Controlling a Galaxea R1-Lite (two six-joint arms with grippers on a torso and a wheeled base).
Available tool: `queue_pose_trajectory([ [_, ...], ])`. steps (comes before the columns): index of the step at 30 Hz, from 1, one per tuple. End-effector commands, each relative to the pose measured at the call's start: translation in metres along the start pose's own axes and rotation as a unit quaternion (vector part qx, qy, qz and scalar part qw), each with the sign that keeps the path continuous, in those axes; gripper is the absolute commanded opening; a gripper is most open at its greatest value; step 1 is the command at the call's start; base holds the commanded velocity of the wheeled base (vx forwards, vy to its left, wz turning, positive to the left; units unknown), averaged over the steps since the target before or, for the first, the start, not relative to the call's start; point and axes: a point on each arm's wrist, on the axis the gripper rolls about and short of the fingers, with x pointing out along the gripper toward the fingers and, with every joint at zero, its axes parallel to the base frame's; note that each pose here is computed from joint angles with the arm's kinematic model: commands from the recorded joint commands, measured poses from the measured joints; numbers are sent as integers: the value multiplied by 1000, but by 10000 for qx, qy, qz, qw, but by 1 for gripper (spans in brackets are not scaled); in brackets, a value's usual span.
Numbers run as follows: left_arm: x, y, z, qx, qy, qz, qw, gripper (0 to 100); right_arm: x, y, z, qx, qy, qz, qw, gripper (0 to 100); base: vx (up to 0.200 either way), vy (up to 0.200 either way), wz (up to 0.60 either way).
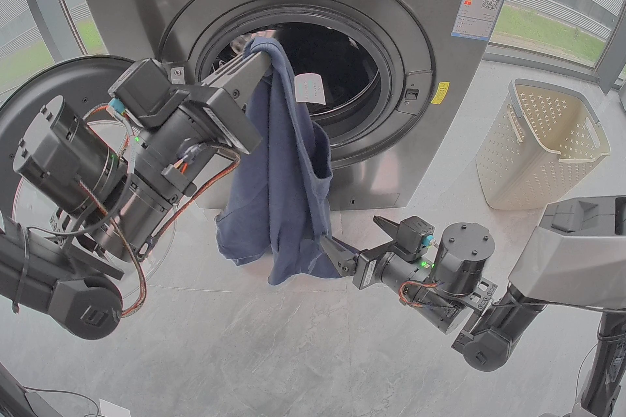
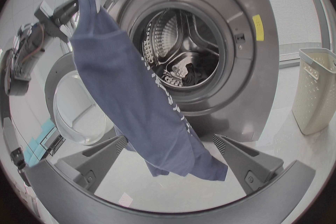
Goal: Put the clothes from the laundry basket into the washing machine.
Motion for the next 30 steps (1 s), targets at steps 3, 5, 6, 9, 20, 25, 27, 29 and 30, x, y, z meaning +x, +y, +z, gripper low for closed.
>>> queue_pose_trajectory([
  [3, -1, -2, 8, 3, -93, -22, 10000, 0, 13, -2, -21, -13, 179, 12, 9998, 100, 0, 0, 0],
  [5, -1, -2, 8, 3, -93, -22, 10000, 0, 20, 2, -20, 3, 74, 130, 9999, 100, 0, 0, 0],
  [6, -1, -2, 7, 2, -86, -21, 10000, 0, 25, 6, -18, 9, -17, 238, 9997, 100, 0, 0, 0],
  [9, -1, -2, 7, 10, -86, -20, 10000, 0, 34, 15, -15, 13, -200, 398, 9990, 100, 0, 0, 0],
  [20, -1, -3, 7, -6, -83, -46, 10000, 0, 62, 52, -21, 31, -561, 952, 9939, 100, 0, 0, 0],
  [25, -2, -8, 4, -53, -37, -104, 9999, 0, 76, 59, -31, 45, -658, 1019, 9926, 100, 0, 0, 0],
  [27, -2, -8, 1, -59, 2, -104, 9999, 0, 83, 64, -34, 42, -708, 1047, 9920, 100, 0, 0, 0],
  [29, -2, -10, -2, -85, 44, -137, 9999, 0, 89, 65, -35, 0, -724, 1015, 9922, 100, 0, 0, 0],
  [30, -3, -11, -2, -93, 46, -150, 9998, 0, 93, 64, -36, -10, -760, 988, 9922, 100, 0, 0, 0],
])
